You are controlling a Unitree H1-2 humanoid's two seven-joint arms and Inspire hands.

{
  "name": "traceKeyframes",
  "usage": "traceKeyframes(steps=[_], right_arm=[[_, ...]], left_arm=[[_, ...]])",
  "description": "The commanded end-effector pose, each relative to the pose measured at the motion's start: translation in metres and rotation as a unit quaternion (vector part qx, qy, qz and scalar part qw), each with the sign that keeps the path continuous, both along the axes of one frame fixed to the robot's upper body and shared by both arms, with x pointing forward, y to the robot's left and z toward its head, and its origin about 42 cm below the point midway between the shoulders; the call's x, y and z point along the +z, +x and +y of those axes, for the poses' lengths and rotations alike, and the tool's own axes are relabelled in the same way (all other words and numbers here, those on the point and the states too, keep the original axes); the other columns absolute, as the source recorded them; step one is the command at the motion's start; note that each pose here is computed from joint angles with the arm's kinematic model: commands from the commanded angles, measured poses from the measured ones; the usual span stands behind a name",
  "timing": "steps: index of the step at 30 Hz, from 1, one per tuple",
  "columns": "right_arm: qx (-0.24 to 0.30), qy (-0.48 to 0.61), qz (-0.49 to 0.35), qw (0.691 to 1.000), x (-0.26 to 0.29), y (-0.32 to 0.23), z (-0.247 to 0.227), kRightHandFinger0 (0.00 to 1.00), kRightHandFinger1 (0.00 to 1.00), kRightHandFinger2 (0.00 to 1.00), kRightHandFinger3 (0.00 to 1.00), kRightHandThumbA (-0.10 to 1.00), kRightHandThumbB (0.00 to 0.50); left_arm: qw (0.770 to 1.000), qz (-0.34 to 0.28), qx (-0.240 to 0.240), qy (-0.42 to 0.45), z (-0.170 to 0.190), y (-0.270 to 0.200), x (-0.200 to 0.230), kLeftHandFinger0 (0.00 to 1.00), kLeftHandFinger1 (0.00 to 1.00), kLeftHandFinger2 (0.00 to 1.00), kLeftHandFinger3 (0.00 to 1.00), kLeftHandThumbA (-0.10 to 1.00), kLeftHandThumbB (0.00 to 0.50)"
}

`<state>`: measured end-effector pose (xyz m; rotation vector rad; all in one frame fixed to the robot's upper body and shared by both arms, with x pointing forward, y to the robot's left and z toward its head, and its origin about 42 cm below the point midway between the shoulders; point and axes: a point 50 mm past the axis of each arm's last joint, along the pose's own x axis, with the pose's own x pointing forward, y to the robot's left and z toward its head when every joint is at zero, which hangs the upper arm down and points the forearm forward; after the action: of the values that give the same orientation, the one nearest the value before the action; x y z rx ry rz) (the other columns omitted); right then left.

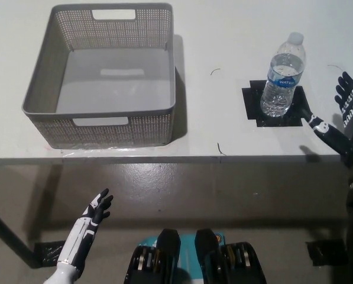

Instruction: Use the right hand to pick up a water botttle and place it into a container on the left side

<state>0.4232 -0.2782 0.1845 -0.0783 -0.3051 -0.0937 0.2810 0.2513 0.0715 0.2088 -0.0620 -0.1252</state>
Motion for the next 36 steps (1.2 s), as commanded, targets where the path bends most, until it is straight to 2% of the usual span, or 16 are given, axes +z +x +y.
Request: traceKeyframes(steps=[1,9,12,16,18,23,27,30,33,36], right_arm=[[-0.009,-0.002,-0.023,1.0,0.024,0.016,-0.002,1.0,1.0,1.0,1.0,1.0,0.42],[-0.024,-0.033,-0.02,0.999,0.026,0.033,0.005,1.0,1.0,1.0,1.0,1.0,0.5],[-0.025,-0.038,-0.009,0.999,0.028,0.043,0.01,1.0,1.0,1.0,1.0,1.0,0.5],[-0.022,-0.047,-0.011,0.999,0.033,0.057,0.014,1.0,1.0,1.0,1.0,1.0,0.451],[-0.022,-0.053,-0.004,0.998,0.036,0.065,0.016,1.0,1.0,1.0,1.0,1.0,0.446],[-0.034,-0.064,0.014,0.997,0.044,0.087,0.015,1.0,1.0,1.0,1.0,1.0,0.485],[-0.037,-0.078,0.028,0.996,0.057,0.111,0.021,1.0,1.0,1.0,1.0,1.0,0.5],[-0.024,-0.085,0.049,0.995,0.07,0.133,0.027,1.0,1.0,1.0,1.0,1.0,0.47],[-0.023,-0.104,0.077,0.991,0.077,0.145,0.031,1.0,1.0,1.0,1.0,1.0,0.469],[-0.023,-0.116,0.109,0.987,0.092,0.157,0.034,1.0,1.0,1.0,1.0,1.0,0.445]], left_arm=[[1.0,-0.022,-0.009,0.003,0.002,-0.001,0.006,1.0,1.0,1.0,1.0,1.0,0.162],[1.0,-0.02,-0.011,0.002,0.001,-0.001,0.003,1.0,1.0,1.0,1.0,1.0,0.151],[1.0,-0.018,-0.011,-0.001,0.001,-0.001,0.002,1.0,1.0,1.0,1.0,1.0,0.154],[1.0,-0.019,-0.013,0.0,-0.001,-0.001,0.003,1.0,1.0,1.0,1.0,1.0,0.151],[1.0,-0.02,-0.014,0.002,-0.001,-0.002,0.003,1.0,1.0,1.0,1.0,1.0,0.145],[1.0,-0.022,-0.015,0.004,-0.001,-0.001,0.003,1.0,1.0,1.0,1.0,1.0,0.123],[1.0,-0.021,-0.016,0.002,-0.002,-0.001,0.004,1.0,1.0,1.0,1.0,1.0,0.131],[1.0,-0.024,-0.017,-0.002,-0.001,0.001,0.004,1.0,1.0,1.0,1.0,1.0,0.128],[1.0,-0.023,-0.014,0.001,-0.001,-0.001,0.003,1.0,1.0,1.0,1.0,1.0,0.122],[1.0,-0.026,-0.017,0.002,-0.002,-0.001,0.004,1.0,1.0,1.0,1.0,1.0,0.122]])
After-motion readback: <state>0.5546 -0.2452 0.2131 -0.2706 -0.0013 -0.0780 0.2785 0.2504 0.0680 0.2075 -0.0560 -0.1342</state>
